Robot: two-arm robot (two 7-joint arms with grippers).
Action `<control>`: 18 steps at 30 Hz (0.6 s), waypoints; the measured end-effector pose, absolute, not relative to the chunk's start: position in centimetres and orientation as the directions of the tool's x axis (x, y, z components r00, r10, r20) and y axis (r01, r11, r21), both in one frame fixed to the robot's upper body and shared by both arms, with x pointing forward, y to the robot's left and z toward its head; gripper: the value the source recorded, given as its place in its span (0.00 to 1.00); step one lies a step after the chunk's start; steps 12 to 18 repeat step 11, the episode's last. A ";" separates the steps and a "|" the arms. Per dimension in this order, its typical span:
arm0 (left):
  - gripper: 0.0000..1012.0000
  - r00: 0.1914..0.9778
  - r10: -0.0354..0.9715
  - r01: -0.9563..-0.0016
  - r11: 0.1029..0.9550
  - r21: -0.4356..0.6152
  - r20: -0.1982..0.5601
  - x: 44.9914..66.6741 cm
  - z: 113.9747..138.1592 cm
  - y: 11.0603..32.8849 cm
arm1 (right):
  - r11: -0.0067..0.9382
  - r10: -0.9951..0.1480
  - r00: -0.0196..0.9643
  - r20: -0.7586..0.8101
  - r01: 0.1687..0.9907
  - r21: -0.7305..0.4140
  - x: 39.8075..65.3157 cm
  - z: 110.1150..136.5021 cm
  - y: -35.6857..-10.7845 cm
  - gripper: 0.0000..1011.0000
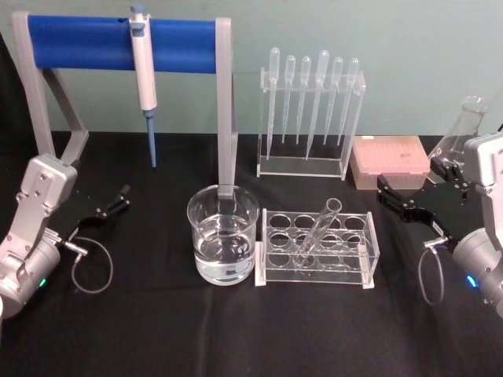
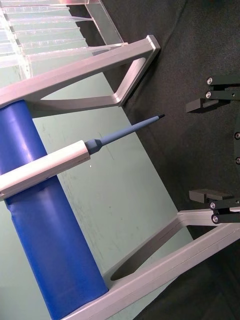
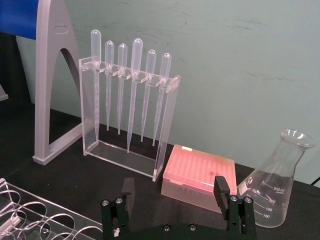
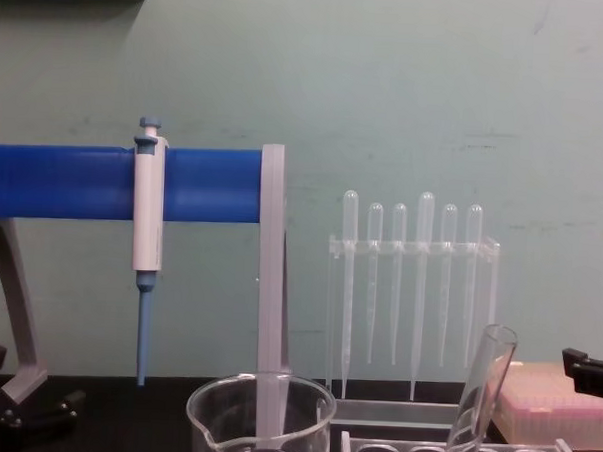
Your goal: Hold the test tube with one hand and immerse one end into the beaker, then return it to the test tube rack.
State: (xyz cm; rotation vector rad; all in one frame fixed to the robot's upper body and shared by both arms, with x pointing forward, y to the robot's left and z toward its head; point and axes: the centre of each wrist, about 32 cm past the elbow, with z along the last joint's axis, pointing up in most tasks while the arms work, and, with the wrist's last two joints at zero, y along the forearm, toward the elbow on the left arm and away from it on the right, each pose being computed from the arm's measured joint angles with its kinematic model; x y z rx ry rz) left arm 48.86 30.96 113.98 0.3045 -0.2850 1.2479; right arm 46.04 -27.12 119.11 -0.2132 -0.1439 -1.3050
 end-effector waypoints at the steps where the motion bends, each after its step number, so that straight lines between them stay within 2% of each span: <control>1: 0.99 0.292 0.880 -0.955 0.287 0.070 0.374 48.9 114.0 31.0 | 0.247 -0.940 0.258 0.225 0.966 -0.075 46.0 119.1 -27.1 0.99; 18: 0.99 0.292 0.880 -0.955 0.287 0.070 0.374 48.9 114.0 31.0 | 0.246 -0.940 0.256 0.224 0.966 -0.073 46.1 119.2 -27.1 0.99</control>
